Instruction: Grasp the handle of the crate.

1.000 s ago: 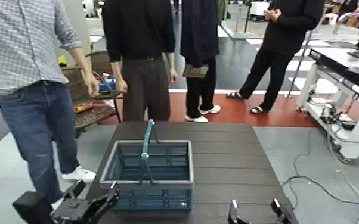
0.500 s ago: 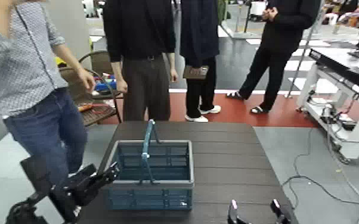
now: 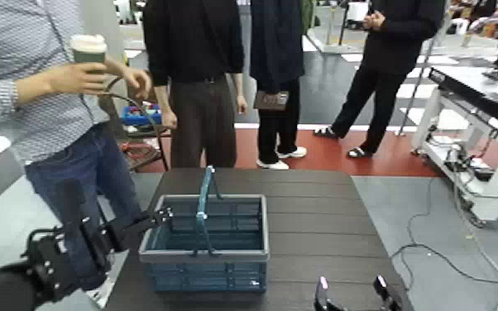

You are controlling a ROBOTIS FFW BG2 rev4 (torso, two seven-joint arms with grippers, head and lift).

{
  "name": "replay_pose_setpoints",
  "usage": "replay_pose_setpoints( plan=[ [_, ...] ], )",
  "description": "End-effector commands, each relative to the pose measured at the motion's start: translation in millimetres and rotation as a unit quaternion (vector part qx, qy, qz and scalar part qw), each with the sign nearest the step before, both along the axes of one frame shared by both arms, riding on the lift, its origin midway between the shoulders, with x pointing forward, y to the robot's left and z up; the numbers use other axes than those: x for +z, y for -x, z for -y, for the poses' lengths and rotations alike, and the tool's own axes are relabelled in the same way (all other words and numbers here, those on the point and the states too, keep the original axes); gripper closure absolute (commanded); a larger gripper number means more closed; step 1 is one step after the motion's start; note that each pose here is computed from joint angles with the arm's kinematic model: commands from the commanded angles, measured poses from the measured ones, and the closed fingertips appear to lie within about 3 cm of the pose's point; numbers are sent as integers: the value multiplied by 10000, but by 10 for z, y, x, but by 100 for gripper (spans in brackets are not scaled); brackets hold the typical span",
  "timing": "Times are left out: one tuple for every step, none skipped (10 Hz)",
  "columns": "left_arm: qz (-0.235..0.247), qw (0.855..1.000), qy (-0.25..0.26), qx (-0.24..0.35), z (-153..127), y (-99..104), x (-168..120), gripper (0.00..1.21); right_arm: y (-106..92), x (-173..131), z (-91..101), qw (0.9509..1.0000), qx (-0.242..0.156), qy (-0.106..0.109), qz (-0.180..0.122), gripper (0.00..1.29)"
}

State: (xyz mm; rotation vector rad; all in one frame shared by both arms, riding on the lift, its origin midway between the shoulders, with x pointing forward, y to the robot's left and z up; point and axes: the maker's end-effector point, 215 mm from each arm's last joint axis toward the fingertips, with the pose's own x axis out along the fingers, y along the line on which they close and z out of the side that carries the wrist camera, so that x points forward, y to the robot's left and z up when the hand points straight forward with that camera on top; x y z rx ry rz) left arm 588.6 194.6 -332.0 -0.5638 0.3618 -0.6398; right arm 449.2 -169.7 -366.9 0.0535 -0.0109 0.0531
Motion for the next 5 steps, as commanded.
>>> replay_pose_setpoints(
  plan=[
    [-459,9978,248,-419,96,-132,-34,13,-15,0,-22,10000,27,-19,3,15],
    [-565,9962,335,-570,139,-167,-16,13,-24,9,-32,10000,38,-37,14,15],
    [-633,9955,343,-613,127,-230,13,13,-30,4,-45,10000,54,-40,12,15],
    [-795,9932,518,-668,157,-263,-3,13,-35,11,-48,10000,60,-47,18,15],
    [-925,9906,689,-740,205,-300,-8,13,-37,9,-64,10000,74,-52,17,15]
  ],
)
